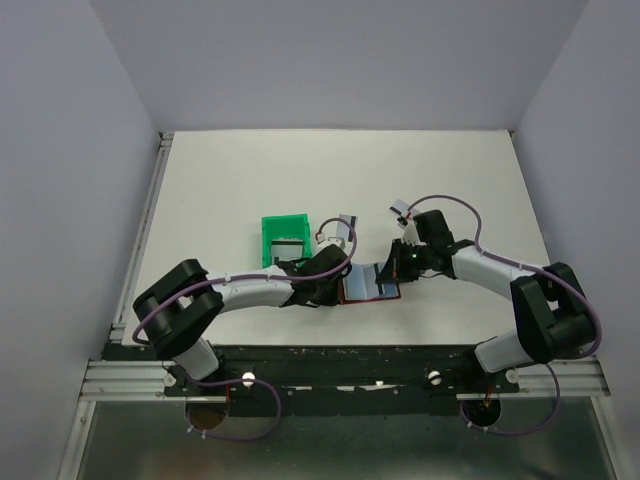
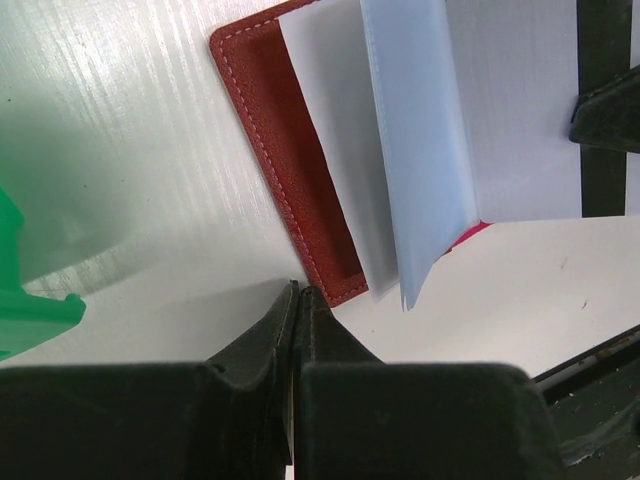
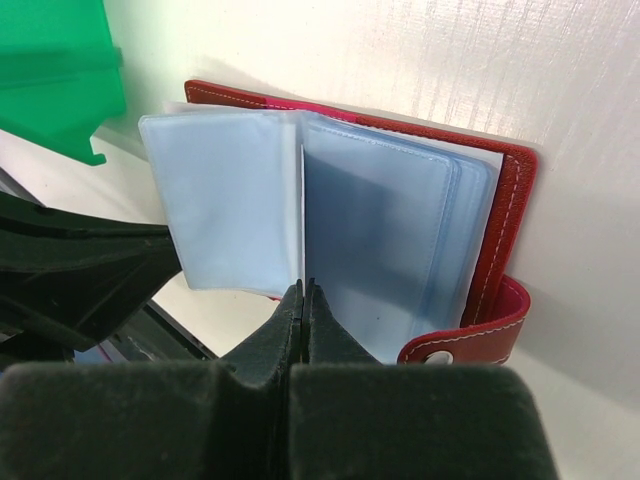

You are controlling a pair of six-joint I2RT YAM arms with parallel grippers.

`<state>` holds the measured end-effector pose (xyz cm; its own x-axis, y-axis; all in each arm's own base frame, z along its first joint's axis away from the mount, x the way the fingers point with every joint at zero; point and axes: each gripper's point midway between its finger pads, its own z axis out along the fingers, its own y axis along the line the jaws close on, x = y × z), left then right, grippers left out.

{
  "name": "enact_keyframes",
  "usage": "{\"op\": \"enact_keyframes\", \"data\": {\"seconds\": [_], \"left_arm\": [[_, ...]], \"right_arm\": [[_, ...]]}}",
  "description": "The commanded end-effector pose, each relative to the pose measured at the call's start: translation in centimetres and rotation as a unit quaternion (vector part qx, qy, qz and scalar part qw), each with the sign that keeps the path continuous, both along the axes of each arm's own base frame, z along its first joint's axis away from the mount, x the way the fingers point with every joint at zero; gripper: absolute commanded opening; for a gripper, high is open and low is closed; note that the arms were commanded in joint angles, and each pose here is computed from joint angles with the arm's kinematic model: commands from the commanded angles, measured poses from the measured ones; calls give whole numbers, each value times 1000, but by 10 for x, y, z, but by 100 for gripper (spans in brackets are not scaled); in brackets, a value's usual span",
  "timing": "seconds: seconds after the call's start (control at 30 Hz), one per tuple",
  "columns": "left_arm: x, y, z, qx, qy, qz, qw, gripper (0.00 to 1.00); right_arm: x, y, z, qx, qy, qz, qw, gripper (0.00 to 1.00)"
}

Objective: Put the credit cards into the card holder
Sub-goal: Insert the credit card into the card holder.

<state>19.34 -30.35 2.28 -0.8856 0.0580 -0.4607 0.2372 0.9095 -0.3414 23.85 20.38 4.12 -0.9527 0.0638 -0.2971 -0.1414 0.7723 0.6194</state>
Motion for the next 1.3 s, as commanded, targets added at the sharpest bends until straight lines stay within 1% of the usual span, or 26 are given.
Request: {"op": "enact_keyframes", "data": {"seconds": [0.0,0.23,0.5,1.13,1.27], "left_arm": [[4,-2,-6,5,1,6,1000,8],[3,-7,-11,4,8,2,1000,8],[4,-6,-12,5,8,2,1000,8],[2,-2,-17,15,12,0,1000,6],[5,5,-8,12,-4,16,1000,5]], "right_arm": [[11,0,0,-13,-19,2,1000,0],[10,9,3,18,-26,18,999,0],[10,14,-1,29,-18,23,999,0],[12,16,-24,18,15,38,999,0],[12,13,-26,8,15,32,999,0]]}}
